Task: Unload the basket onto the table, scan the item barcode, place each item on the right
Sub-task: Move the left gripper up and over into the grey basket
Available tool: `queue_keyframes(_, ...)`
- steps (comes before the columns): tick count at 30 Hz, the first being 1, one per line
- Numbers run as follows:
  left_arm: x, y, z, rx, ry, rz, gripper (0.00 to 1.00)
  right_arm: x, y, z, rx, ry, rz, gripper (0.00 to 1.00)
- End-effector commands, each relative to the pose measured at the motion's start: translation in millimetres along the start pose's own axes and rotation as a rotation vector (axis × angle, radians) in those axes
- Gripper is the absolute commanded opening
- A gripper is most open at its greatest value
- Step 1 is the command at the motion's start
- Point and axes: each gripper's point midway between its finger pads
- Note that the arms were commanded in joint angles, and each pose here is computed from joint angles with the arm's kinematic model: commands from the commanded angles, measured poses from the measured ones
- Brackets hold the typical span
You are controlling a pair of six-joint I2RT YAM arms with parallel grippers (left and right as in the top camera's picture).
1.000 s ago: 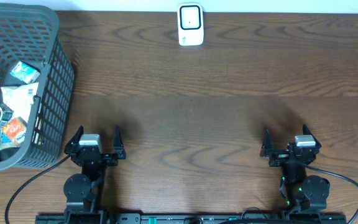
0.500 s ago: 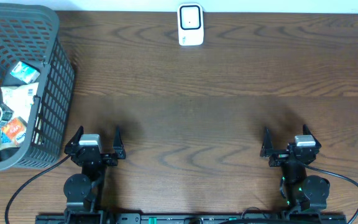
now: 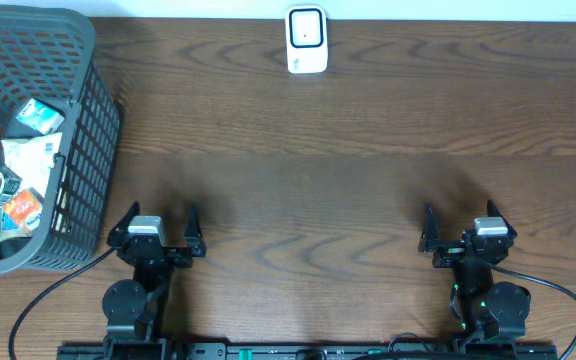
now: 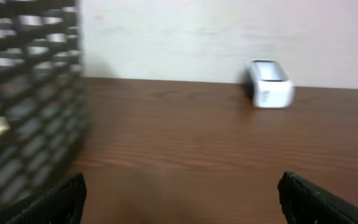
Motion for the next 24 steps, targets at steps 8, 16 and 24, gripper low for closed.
queue_keyframes(8,-22,52,147,-0.642,0.045,-0.192,0.98,0,0,-1,0.003,-0.01,-0.004,0.99)
queue_keyframes(16,28,117,260,-0.912,0.069,0.05,0.98,0,0,-1,0.003,-0.01,-0.004,0.99)
queue_keyframes(24,107,108,356,-0.905,0.222,0.399,0.98,0,0,-1,0.003,-0.01,-0.004,0.99)
Point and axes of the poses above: each gripper's point midway between its finger pads, its own y axis back along the fingers, its own x axis along the line the jaws close on, z = x × y, and after that the axes turned 14 degrees about -y, right-handed
